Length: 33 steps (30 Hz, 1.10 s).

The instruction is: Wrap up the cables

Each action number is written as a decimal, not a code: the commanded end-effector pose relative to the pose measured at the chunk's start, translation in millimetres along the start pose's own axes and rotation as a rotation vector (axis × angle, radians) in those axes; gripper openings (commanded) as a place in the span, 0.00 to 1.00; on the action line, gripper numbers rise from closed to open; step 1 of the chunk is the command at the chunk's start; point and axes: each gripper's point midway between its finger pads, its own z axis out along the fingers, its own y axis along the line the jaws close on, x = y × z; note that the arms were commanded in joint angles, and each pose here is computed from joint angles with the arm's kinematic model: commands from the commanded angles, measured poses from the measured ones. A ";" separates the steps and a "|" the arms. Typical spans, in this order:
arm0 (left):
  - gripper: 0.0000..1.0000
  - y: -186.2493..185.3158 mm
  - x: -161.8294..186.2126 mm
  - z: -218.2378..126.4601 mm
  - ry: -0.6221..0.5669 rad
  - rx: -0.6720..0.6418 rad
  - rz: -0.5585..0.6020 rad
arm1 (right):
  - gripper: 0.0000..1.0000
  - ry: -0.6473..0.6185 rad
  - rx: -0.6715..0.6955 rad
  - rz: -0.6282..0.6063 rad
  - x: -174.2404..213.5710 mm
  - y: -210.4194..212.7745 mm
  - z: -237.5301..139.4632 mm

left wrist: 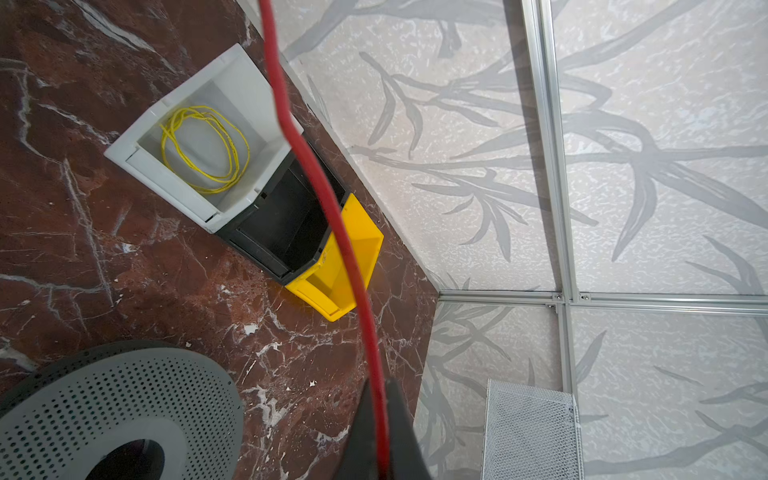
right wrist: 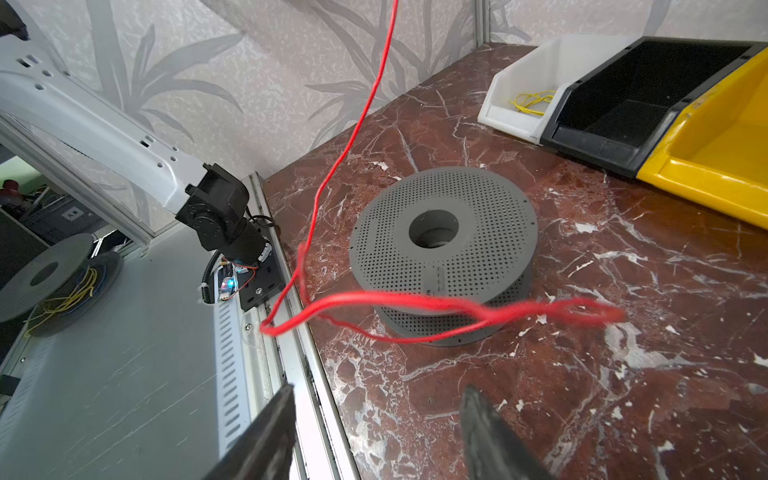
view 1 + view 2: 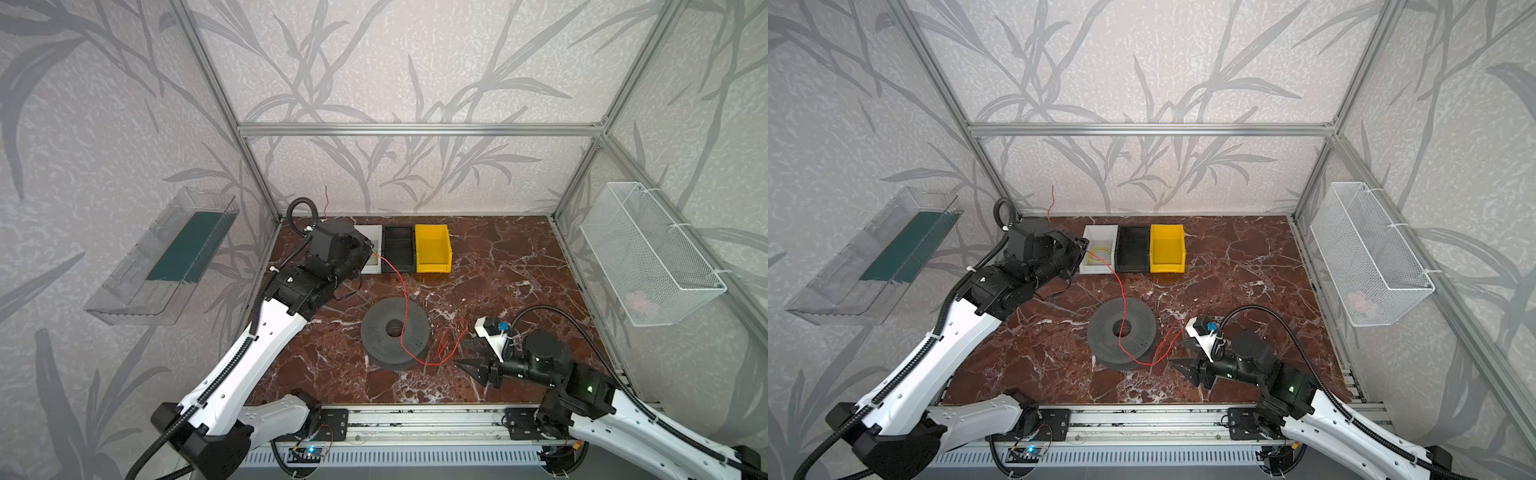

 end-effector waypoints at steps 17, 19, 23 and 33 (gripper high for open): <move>0.00 -15.8 5.9 0.5 0.040 0.014 -0.022 | 0.68 -0.137 -0.005 -0.219 -47.1 3.0 25.3; 0.00 -17.0 5.5 -0.1 0.039 0.017 -0.020 | 0.67 -0.138 -0.019 -0.220 -48.8 5.3 28.2; 0.00 -20.5 3.8 -2.6 0.036 0.022 -0.011 | 0.62 -0.109 -0.020 -0.216 -44.4 4.3 31.5; 0.00 -25.0 4.3 -2.3 0.042 0.037 -0.010 | 0.61 -0.081 0.008 -0.234 -37.4 2.0 18.5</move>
